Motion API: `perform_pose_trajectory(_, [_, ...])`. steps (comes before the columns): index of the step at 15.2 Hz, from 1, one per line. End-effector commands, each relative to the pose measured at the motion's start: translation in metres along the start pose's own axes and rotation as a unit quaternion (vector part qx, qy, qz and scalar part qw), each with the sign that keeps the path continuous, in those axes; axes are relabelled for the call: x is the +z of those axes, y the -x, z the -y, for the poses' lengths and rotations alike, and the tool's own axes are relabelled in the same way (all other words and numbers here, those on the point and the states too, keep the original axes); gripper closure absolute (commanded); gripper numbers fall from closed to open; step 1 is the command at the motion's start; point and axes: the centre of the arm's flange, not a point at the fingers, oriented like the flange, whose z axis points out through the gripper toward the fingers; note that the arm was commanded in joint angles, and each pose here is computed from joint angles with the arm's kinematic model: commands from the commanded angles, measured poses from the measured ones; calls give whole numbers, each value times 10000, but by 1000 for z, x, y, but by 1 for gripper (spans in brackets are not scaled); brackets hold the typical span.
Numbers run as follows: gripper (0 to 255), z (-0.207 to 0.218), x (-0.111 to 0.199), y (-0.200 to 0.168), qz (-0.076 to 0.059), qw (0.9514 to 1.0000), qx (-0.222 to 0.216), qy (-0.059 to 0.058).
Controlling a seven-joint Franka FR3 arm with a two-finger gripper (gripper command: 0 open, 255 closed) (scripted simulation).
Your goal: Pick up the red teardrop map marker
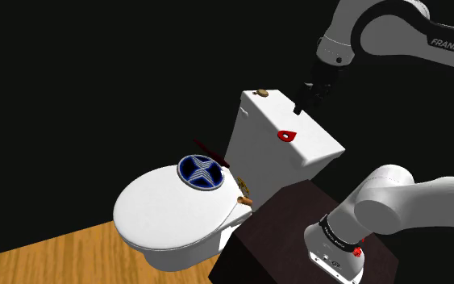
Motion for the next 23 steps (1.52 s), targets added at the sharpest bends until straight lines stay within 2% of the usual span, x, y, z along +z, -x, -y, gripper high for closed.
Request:
perform_pose_trajectory(1, [0, 0, 0, 0, 0, 10000, 0, 0])
perform_pose_trajectory(2, [0, -8, 11, 0, -8, 9992, -409, -20])
perform_pose_trajectory(4, [0, -25, 32, -1, -25, 9925, -1224, -60])
perform_pose_trajectory(6, [0, -41, 54, -5, -42, 9791, -2030, -99])
perform_pose_trajectory(8, [0, -56, 76, -11, -58, 9592, -2823, -138])
perform_pose_trajectory(9, [0, -63, 87, -15, -66, 9468, -3213, -157])
perform_pose_trajectory(11, [0, -75, 109, -25, -82, 9173, -3975, -194])
perform_pose_trajectory(13, [0, -86, 130, -37, -97, 8817, -4711, -230])
perform_pose_trajectory(15, [0, -94, 152, -51, -111, 8402, -5416, -265])
perform_pose_trajectory(16, [0, -96, 157, -54, -114, 8310, -5556, -272])
perform_pose_trajectory(23, [0, -92, 197, -53, -114, 8310, -5556, -272])
